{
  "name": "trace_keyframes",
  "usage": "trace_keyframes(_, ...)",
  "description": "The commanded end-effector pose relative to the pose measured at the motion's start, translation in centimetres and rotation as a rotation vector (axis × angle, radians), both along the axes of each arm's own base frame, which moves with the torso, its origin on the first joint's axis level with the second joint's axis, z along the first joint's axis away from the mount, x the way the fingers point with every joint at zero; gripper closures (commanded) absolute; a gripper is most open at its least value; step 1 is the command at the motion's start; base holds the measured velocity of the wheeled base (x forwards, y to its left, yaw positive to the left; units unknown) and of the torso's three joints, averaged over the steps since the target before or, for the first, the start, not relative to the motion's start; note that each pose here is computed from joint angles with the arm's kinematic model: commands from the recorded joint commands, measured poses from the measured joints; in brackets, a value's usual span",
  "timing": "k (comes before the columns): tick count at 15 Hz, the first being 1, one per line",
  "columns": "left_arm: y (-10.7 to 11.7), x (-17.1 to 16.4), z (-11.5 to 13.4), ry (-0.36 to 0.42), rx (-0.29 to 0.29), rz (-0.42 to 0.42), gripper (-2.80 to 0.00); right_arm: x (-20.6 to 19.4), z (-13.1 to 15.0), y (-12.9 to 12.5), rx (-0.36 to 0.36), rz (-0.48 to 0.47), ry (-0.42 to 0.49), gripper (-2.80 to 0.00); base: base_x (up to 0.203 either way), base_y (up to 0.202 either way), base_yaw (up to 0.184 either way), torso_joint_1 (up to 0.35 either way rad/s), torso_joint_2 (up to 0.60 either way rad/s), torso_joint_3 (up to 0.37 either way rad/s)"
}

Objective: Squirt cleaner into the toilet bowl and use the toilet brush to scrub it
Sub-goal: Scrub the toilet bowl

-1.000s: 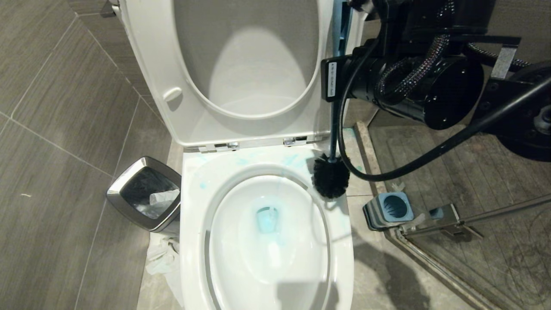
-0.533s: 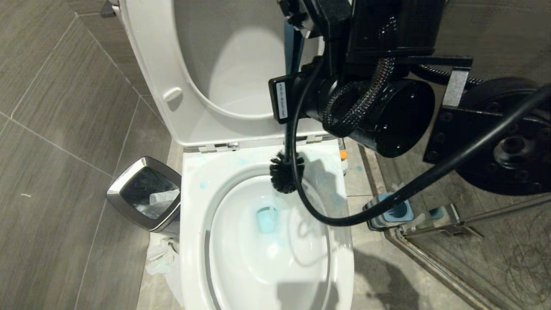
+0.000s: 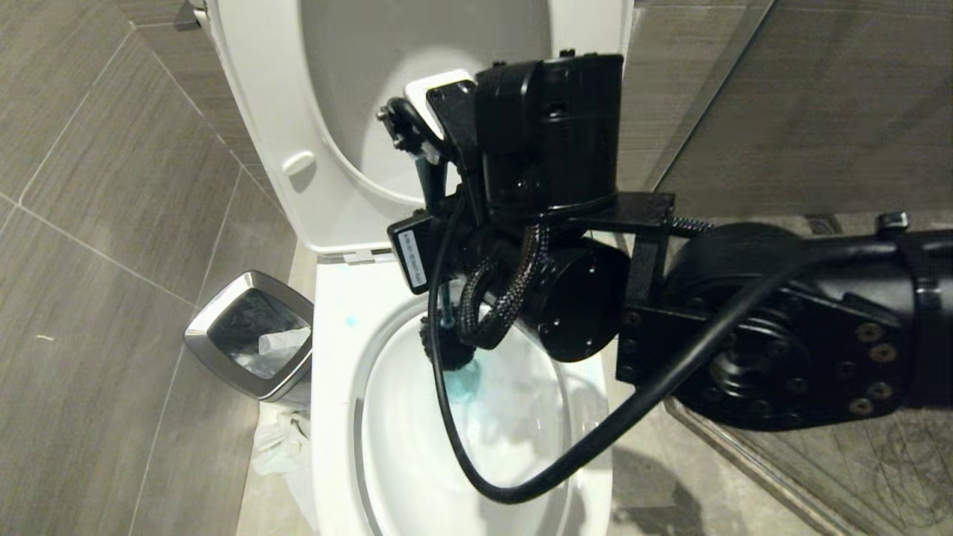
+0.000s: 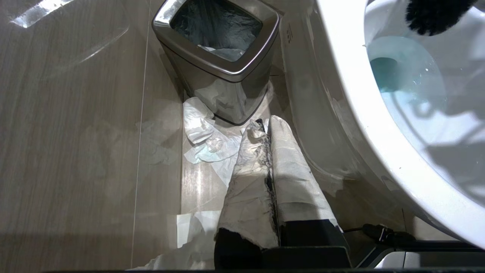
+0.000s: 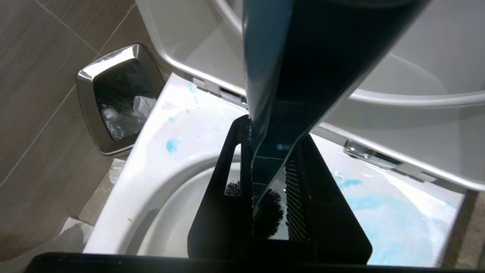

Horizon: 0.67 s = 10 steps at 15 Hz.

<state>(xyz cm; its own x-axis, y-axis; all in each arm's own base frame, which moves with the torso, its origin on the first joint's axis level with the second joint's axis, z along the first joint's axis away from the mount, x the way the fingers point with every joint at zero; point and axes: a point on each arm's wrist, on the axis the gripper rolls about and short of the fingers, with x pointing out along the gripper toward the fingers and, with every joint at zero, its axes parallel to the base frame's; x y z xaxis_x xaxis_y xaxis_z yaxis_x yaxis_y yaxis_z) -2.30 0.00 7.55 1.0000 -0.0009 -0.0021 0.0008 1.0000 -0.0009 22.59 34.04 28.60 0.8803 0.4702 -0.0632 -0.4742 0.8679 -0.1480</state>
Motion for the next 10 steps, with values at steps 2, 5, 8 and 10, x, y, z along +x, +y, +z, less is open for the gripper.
trace_keyframes(2, 0.0, 0.0, 0.0, 0.001, -0.001, 0.001, 0.00, 0.7, -3.9, 1.3, -0.043, 0.001, 0.022, 0.00, 0.000, 0.000, 0.000, 0.000, 0.00, 0.000)
trace_keyframes(5, 0.0, 0.0, 0.0, 0.001, 0.000, -0.001, 0.00, 0.6, -6.8, 1.2, -0.079, 0.002, 0.055, 0.00, 0.000, 0.000, 0.000, 0.000, 0.00, 0.000)
trace_keyframes(8, 0.0, 0.0, 0.0, 0.001, -0.001, 0.000, 0.00, 0.3, -9.0, 0.5, -0.095, 0.002, 0.067, 0.00, 0.000, 0.000, 0.000, 0.000, 0.00, 0.000)
trace_keyframes(10, 0.0, 0.0, 0.0, 0.001, -0.001, 0.001, 0.00, 0.4, -9.3, -0.4, -0.079, -0.011, 0.060, 0.00, 0.000, 0.000, 0.000, 0.000, 0.00, 0.000)
